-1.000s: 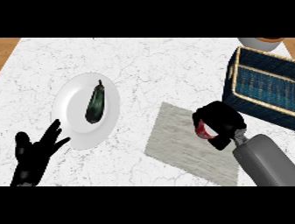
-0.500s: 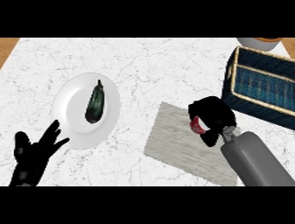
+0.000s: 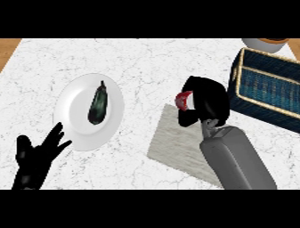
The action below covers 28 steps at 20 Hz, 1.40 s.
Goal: Pick the can from the placemat and place it in the basket
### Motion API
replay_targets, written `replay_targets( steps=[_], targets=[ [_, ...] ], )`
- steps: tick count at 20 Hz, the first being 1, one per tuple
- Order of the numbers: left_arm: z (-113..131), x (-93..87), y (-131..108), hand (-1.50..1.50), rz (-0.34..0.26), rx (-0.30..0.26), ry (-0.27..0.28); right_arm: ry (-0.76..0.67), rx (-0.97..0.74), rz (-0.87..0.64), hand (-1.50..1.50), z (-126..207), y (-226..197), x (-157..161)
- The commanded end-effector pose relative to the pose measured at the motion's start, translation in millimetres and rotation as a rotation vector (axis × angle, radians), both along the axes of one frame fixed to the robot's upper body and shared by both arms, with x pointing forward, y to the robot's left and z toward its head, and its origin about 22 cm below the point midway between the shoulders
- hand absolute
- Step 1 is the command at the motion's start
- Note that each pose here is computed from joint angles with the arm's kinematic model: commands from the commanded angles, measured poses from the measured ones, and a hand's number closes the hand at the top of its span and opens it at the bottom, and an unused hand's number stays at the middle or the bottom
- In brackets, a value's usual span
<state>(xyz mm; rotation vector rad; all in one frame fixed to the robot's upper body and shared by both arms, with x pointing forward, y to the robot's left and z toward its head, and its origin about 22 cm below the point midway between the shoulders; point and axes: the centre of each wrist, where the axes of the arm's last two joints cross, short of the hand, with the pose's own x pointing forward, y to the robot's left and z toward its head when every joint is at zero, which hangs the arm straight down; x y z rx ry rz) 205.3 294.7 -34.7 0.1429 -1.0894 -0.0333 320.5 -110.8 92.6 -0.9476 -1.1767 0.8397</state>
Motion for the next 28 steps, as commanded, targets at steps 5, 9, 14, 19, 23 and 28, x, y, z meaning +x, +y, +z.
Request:
replay_targets(
  steps=[5, 9, 14, 19, 23, 28],
  targets=[
    [-8, -4.9, -4, 0.00, 0.000, 0.005, 0.081, -0.462, 0.404, -0.213, 1.50, 114, 24, -22],
    [-12, -10.6, -1, 0.00, 0.030, 0.003, 0.070, -0.506, 0.424, -0.299, 1.50, 160, 29, -38],
    [-6, 5.2, -7, 0.00, 0.019, 0.006, 0.075, -0.573, 0.380, -0.419, 1.50, 217, 14, -26],
    [-20, -17.2, 1, 0.00, 0.028, 0.021, 0.076, -0.593, 0.379, -0.497, 1.50, 248, -33, -24],
    [-8, -12.5, 7, 0.00, 0.023, 0.010, 0.079, -0.575, 0.346, -0.512, 1.50, 250, -58, -6],
    [-15, -14.7, -2, 0.00, 0.016, -0.001, 0.071, -0.552, 0.331, -0.547, 1.50, 249, -106, 18]
  ],
)
